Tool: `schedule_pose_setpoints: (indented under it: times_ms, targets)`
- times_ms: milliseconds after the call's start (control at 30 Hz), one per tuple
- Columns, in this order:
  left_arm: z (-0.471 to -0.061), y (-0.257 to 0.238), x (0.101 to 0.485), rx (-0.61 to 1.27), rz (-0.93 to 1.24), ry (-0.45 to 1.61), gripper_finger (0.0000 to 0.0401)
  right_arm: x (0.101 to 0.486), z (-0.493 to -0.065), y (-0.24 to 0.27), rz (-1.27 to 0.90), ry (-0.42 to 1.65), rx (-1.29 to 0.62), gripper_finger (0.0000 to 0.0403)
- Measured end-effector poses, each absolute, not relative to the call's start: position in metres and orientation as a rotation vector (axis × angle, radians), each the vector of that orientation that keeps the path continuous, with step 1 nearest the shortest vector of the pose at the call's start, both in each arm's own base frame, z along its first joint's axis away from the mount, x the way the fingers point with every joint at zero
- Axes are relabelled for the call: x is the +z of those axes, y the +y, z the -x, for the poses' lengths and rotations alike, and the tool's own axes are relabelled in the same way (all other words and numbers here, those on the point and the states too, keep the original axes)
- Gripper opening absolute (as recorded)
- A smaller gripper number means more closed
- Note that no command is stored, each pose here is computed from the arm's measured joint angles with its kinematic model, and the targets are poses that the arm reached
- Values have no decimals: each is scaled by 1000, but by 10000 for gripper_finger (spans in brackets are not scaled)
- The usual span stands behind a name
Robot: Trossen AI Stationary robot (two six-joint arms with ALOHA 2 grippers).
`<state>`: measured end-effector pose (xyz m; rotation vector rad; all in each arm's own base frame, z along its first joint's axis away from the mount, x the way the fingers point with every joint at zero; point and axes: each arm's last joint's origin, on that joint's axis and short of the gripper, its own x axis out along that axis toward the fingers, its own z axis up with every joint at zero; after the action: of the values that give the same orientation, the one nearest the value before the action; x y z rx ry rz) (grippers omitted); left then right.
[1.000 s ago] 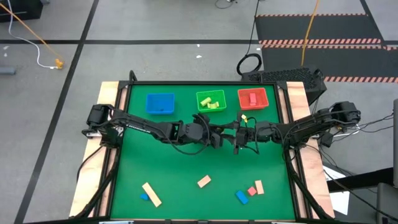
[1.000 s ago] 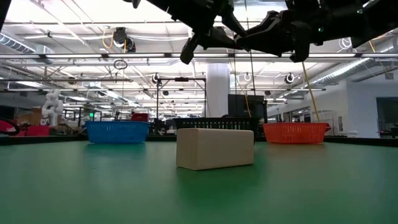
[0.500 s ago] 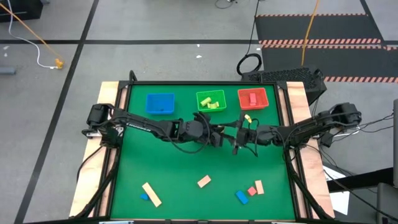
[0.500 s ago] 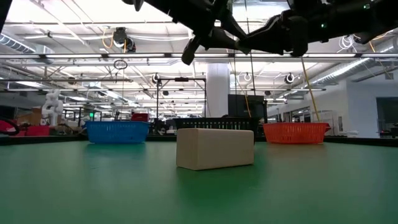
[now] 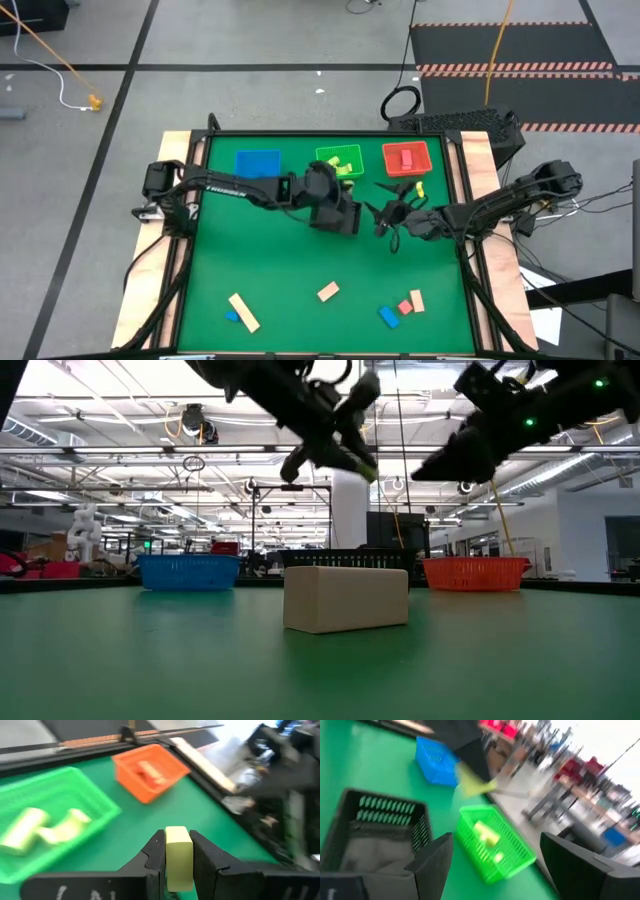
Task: Sort & place blocks by color
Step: Put the green block into the green bin
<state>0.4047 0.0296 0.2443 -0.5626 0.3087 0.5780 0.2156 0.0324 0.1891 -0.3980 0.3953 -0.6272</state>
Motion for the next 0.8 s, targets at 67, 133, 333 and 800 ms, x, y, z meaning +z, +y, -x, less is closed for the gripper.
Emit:
schedule_pose_setpoints:
  times_ms: [67, 133, 333, 800]
  targets:
    - [-401, 45, 240, 629, 562, 343, 58, 184, -210, 33, 310, 423, -628, 290]
    - [-397, 61, 237, 678, 562, 367, 58, 179, -204, 34, 222, 453, -629, 289]
    - [-386, 102, 226, 805, 564, 436, 58, 166, -193, 38, -99, 580, -507, 287]
    - [-391, 127, 188, 858, 617, 507, 98, 143, -181, 39, -355, 664, -427, 286]
